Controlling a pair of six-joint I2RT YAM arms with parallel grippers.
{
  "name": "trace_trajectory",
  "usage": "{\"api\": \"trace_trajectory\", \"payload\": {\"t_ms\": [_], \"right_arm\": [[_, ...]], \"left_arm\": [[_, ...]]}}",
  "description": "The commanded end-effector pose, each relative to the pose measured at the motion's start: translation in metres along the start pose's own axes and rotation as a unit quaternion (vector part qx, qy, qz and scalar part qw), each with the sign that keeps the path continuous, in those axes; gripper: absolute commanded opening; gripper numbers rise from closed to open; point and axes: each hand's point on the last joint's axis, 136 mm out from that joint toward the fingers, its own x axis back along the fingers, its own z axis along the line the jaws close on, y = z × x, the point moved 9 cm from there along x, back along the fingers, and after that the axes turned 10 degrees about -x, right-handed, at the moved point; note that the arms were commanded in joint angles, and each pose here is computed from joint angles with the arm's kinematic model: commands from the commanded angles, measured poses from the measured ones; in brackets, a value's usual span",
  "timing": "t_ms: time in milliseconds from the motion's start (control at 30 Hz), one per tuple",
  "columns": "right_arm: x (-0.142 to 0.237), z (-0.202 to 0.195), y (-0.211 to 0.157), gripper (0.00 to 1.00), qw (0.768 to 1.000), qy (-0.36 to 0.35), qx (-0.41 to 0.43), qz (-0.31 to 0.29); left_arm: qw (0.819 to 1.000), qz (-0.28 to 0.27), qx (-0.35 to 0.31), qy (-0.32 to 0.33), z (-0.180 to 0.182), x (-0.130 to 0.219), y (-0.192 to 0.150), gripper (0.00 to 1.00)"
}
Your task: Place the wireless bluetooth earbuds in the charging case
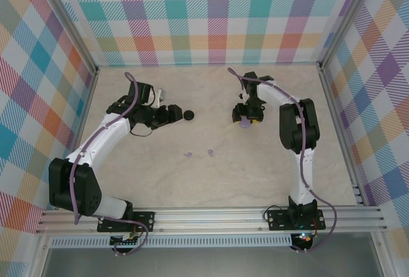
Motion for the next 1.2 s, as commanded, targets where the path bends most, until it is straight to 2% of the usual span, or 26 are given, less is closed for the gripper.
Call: {"api": "trace_trajectory", "payload": {"t_ms": [0, 200, 333, 467, 900, 1167], "right_arm": [[-0.005, 0.003, 0.0, 0.68, 1.0, -0.026, -0.002, 0.01], [-0.011, 0.004, -0.003, 0.61, 0.999, -0.039, -0.007, 0.018], [-0.013, 0.006, -0.008, 0.6, 0.999, -0.041, -0.011, 0.02], [-0.012, 0.011, -0.013, 0.54, 0.999, -0.032, -0.012, 0.02], [-0.011, 0.039, -0.034, 0.54, 1.0, -0.012, -0.021, 0.018], [-0.018, 0.071, -0.053, 0.54, 0.999, 0.006, -0.029, 0.016]], "left_arm": [[1.0, 0.008, -0.007, -0.006, -0.003, 0.0, -0.006, 0.75], [1.0, 0.01, -0.007, -0.004, -0.002, -0.001, -0.008, 0.75], [1.0, 0.009, -0.007, -0.003, -0.002, 0.0, -0.008, 0.75], [1.0, 0.009, -0.007, -0.003, -0.002, 0.0, -0.009, 0.75], [1.0, 0.012, 0.003, -0.012, -0.001, -0.003, -0.015, 0.75], [1.0, 0.02, 0.01, -0.017, -0.001, -0.015, -0.021, 0.75]]}}
